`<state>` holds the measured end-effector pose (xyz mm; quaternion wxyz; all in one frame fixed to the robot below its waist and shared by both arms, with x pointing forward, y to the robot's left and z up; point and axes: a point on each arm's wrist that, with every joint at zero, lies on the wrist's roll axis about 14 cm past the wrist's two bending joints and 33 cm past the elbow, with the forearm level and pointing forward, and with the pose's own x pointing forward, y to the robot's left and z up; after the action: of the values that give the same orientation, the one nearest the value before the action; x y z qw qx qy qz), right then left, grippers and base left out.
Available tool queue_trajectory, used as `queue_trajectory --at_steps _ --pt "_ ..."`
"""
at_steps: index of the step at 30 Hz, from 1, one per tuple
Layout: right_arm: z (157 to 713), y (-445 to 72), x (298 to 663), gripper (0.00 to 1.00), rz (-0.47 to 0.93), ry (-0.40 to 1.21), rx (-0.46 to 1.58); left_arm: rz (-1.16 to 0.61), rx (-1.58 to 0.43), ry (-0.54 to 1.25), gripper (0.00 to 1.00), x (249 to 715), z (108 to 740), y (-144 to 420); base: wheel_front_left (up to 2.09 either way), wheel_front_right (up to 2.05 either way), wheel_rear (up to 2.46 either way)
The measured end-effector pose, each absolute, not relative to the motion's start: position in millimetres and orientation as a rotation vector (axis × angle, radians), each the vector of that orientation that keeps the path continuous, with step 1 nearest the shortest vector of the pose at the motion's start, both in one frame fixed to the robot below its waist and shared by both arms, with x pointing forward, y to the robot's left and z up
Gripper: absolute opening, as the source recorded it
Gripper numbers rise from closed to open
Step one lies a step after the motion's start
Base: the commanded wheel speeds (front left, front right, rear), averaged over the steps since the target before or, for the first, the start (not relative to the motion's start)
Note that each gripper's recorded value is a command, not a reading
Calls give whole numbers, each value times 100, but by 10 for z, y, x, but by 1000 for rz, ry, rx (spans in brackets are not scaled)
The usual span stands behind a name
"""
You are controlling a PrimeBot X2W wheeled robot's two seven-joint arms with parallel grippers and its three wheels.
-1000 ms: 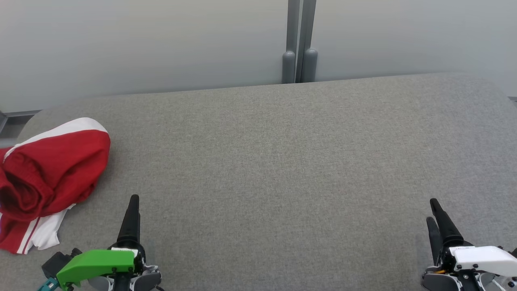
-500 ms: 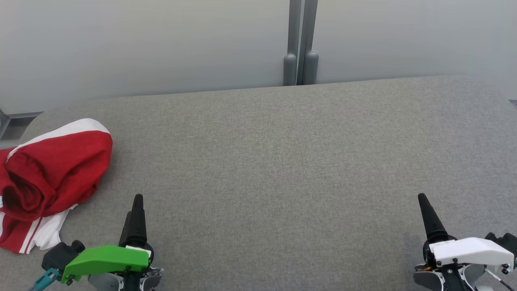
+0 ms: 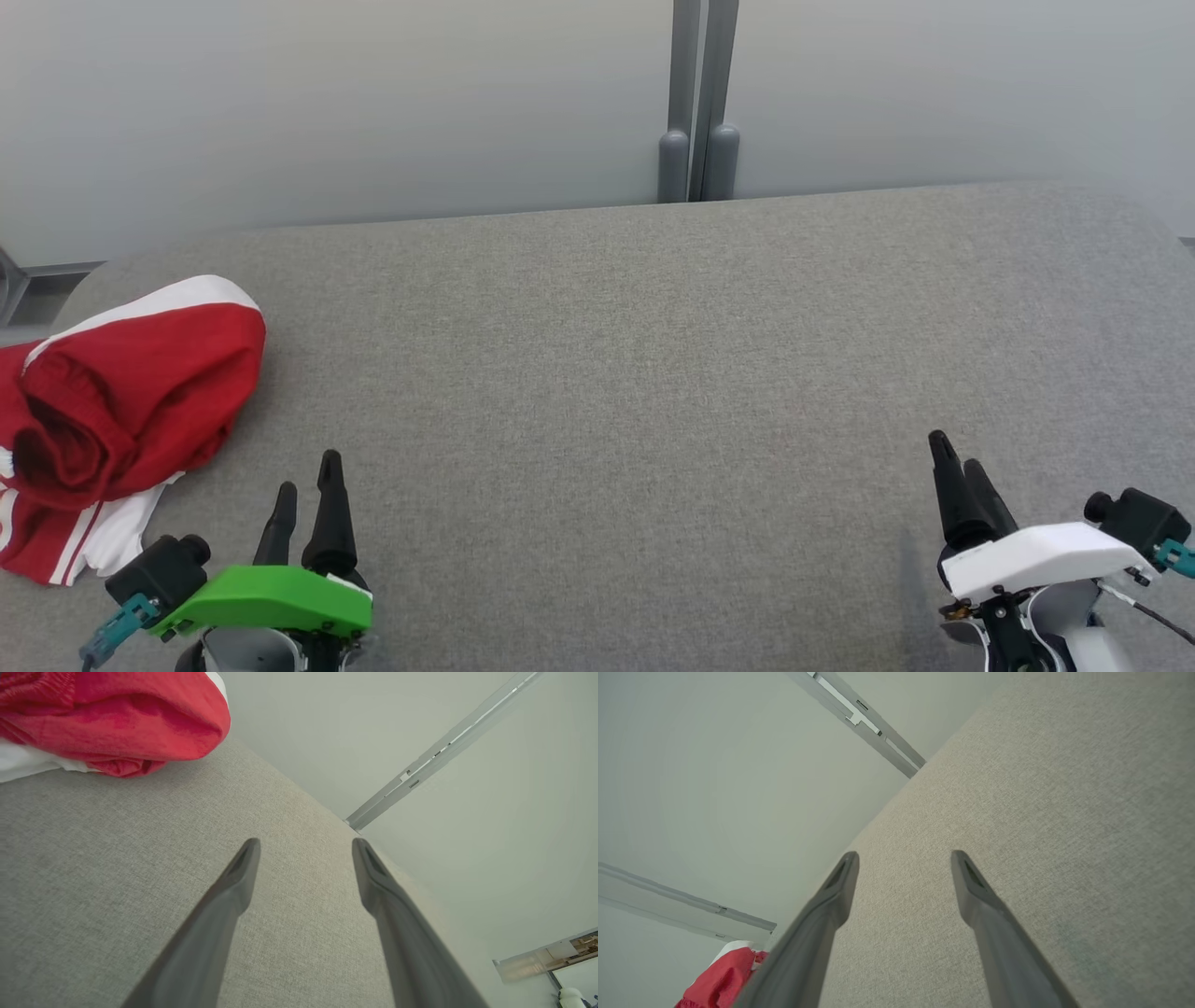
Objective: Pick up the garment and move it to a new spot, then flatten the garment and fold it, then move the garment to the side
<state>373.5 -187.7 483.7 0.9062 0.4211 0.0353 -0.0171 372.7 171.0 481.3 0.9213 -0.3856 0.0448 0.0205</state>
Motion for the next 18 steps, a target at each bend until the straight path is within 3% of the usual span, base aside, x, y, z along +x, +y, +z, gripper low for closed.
queue_trajectory --at_steps 18 --pt "5069 -1676 3802 100 83 61 436 -20 -436 103 100 3698 4758 1663 0 0 0"
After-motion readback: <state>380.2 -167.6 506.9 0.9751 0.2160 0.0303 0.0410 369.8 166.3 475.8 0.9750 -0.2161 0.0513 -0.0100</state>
